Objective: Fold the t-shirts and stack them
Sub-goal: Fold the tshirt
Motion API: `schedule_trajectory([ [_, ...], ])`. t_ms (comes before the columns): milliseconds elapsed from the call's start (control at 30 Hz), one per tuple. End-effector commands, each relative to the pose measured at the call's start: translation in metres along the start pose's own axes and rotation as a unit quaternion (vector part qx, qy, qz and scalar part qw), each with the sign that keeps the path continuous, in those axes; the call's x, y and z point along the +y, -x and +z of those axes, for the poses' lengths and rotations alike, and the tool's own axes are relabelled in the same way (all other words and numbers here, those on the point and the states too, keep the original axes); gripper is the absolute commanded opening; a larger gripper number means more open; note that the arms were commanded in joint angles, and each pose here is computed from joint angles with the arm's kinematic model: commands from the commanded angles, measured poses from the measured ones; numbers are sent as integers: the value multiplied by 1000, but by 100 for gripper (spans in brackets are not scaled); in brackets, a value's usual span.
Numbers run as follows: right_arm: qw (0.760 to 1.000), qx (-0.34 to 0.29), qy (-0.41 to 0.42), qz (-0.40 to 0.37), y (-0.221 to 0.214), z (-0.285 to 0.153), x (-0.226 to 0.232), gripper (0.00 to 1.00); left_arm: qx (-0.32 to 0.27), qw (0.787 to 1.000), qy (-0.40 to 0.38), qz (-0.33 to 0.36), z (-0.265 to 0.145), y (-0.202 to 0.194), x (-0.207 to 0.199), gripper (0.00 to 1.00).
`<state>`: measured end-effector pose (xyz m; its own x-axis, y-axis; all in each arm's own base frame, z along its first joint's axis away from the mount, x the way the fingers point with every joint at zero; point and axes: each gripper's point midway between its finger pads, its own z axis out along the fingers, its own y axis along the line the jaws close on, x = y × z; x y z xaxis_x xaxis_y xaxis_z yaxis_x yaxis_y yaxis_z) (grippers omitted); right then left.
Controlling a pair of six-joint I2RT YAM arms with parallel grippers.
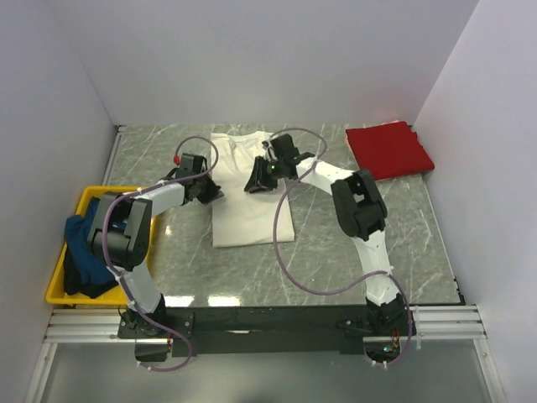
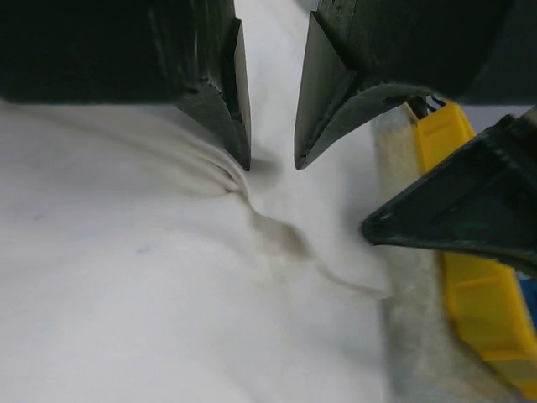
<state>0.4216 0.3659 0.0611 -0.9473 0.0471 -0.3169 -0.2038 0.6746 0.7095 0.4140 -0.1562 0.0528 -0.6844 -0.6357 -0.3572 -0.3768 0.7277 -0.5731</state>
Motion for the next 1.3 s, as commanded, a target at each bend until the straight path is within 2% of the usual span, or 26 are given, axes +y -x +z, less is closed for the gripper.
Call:
schedule_trajectory([
  [0, 999, -4, 7, 31, 14, 9, -21, 35, -6, 1000, -7, -16, 11, 4, 10, 1],
  [133, 998, 13, 16, 67, 8, 20, -48, 35, 2, 999, 18, -27, 19, -3, 31, 1],
  [267, 994, 24, 62, 85, 7, 11, -42, 35, 4, 999, 30, -30, 19, -6, 40, 1],
  [433, 991, 16, 90, 93, 22, -7, -38, 35, -2, 999, 32, -29, 13, -2, 39, 1],
  [567, 991, 6, 86, 104, 31, -21, -56, 35, -5, 999, 32, -29, 10, 1, 39, 1],
  [833, 991, 22, 65, 111, 25, -17, -84, 36, -11, 1000, 11, -9, 0, 13, 20, 1],
  [967, 989, 5, 87, 122, 36, -37, -80, 37, -21, 1000, 0, 7, -13, 24, 6, 1],
  [1167, 987, -33, 125, 91, 58, -88, -46, 38, -41, 999, -15, 15, -35, 39, -12, 1],
  [1267, 990, -45, 108, 81, 53, -102, -44, 38, -43, 999, -31, 13, -47, 36, -16, 1],
])
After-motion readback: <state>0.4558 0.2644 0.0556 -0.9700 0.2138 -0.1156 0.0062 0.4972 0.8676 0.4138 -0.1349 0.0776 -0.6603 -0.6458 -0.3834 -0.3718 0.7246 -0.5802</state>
